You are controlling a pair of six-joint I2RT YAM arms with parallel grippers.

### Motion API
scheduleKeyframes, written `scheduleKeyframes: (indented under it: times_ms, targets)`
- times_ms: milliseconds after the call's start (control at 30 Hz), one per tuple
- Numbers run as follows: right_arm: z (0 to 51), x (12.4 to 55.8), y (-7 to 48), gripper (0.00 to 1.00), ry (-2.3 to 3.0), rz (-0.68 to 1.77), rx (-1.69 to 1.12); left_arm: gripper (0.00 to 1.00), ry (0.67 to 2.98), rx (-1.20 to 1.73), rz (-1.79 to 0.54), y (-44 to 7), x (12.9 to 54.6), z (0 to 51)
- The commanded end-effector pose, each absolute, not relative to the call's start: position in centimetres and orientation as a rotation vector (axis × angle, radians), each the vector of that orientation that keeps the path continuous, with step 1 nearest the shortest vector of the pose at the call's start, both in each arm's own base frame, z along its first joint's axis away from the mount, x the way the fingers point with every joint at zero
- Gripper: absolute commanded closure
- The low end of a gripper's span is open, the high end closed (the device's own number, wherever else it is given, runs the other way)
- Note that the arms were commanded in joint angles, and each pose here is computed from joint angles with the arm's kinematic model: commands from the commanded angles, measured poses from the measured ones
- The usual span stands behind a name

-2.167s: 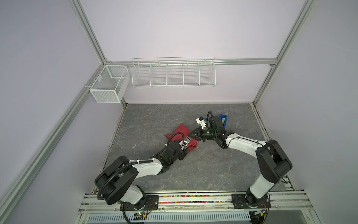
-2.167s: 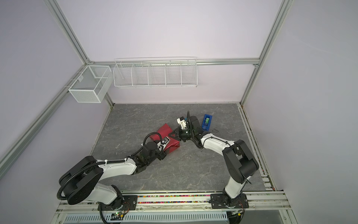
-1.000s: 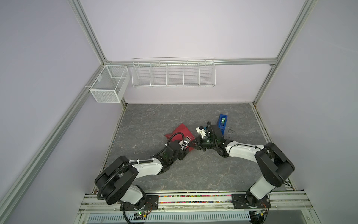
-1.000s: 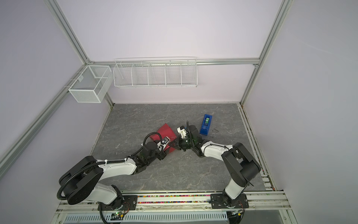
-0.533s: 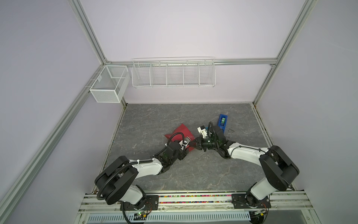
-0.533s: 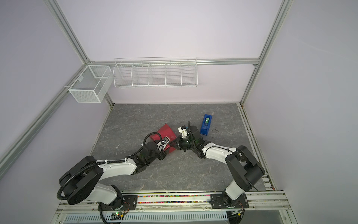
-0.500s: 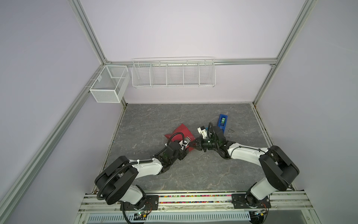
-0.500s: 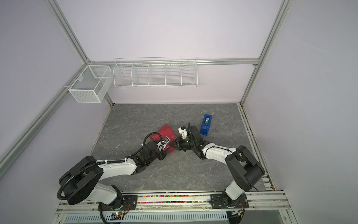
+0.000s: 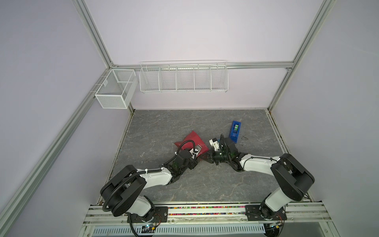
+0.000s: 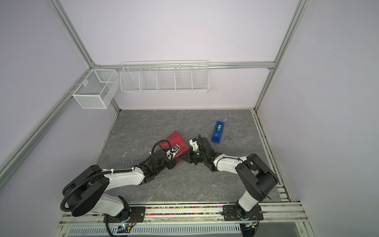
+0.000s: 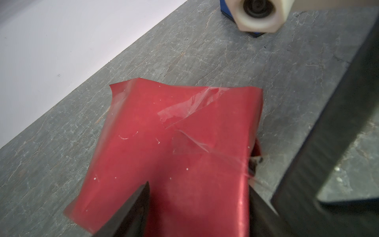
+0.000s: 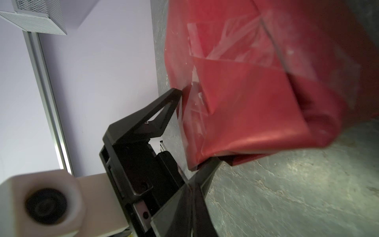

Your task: Wrap the gift box in paper

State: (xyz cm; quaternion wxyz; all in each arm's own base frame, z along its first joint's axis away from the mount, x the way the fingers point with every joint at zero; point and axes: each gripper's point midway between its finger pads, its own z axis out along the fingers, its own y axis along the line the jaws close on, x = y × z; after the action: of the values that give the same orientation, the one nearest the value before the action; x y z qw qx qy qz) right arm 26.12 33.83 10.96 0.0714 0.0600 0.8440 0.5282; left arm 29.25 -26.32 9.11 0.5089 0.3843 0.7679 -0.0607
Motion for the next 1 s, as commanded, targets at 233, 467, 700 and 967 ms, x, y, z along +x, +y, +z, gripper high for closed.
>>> scheduleKeyframes:
  times_ms: [233, 467, 700, 967]
  targets:
    - [11.4, 26.5, 31.6, 0.93, 2.581, 1.433, 0.179, 0.30, 1.879, 0.903, -0.131, -25.8, 29.3, 8.7]
    - [11.9, 26.5, 32.5, 0.93, 2.581, 1.500, 0.160, 0.30, 1.880, 0.904, -0.132, -25.9, 29.3, 8.7]
    - [11.0, 25.8, 33.2, 0.93, 2.622, 1.506, 0.148, 0.30, 1.883, 0.904, -0.129, -25.9, 29.4, 8.7]
    - [12.3, 26.6, 33.6, 0.94, 2.587, 1.508, 0.112, 0.30, 1.883, 0.904, -0.133, -25.9, 29.3, 8.7]
